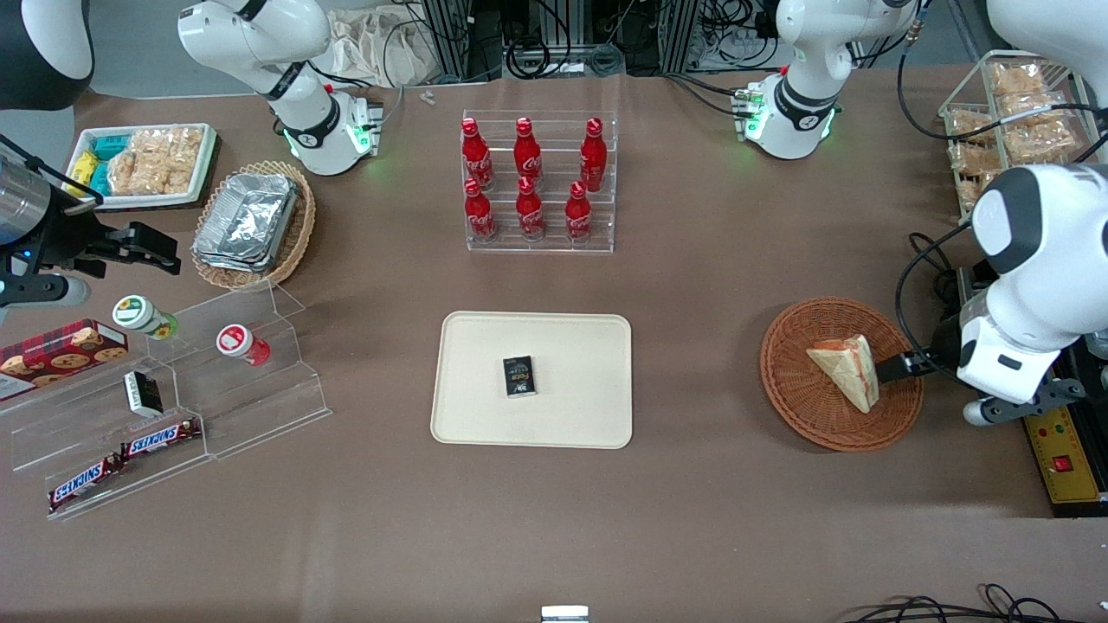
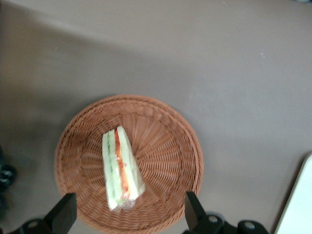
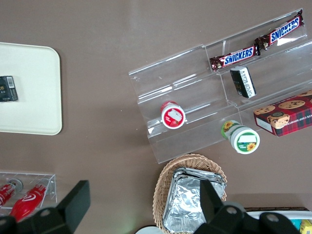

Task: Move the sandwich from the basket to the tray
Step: 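Lower the left gripper over the wrapped sandwich in the wicker basket, then close the left gripper on the sandwich's wrapped end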

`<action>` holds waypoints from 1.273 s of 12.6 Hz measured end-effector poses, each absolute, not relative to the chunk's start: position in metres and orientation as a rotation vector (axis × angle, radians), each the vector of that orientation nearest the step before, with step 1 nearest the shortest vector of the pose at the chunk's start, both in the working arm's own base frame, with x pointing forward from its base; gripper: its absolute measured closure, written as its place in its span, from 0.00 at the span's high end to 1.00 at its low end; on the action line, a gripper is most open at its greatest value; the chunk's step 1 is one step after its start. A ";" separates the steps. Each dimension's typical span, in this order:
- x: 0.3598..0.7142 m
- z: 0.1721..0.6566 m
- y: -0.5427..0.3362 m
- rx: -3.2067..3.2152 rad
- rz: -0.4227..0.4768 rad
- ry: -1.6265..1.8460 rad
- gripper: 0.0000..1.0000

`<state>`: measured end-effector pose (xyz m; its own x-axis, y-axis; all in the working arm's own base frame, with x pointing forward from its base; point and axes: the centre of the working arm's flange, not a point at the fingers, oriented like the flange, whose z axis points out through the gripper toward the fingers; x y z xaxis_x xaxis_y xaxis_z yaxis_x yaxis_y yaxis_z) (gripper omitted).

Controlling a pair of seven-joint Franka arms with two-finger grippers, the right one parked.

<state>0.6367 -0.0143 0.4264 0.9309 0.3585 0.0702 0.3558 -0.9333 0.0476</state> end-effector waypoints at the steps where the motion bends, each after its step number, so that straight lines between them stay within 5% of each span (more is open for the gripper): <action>1: 0.635 0.420 -0.014 3.027 0.112 0.681 1.00; 16: 0.649 0.347 -0.012 2.828 0.029 1.244 1.00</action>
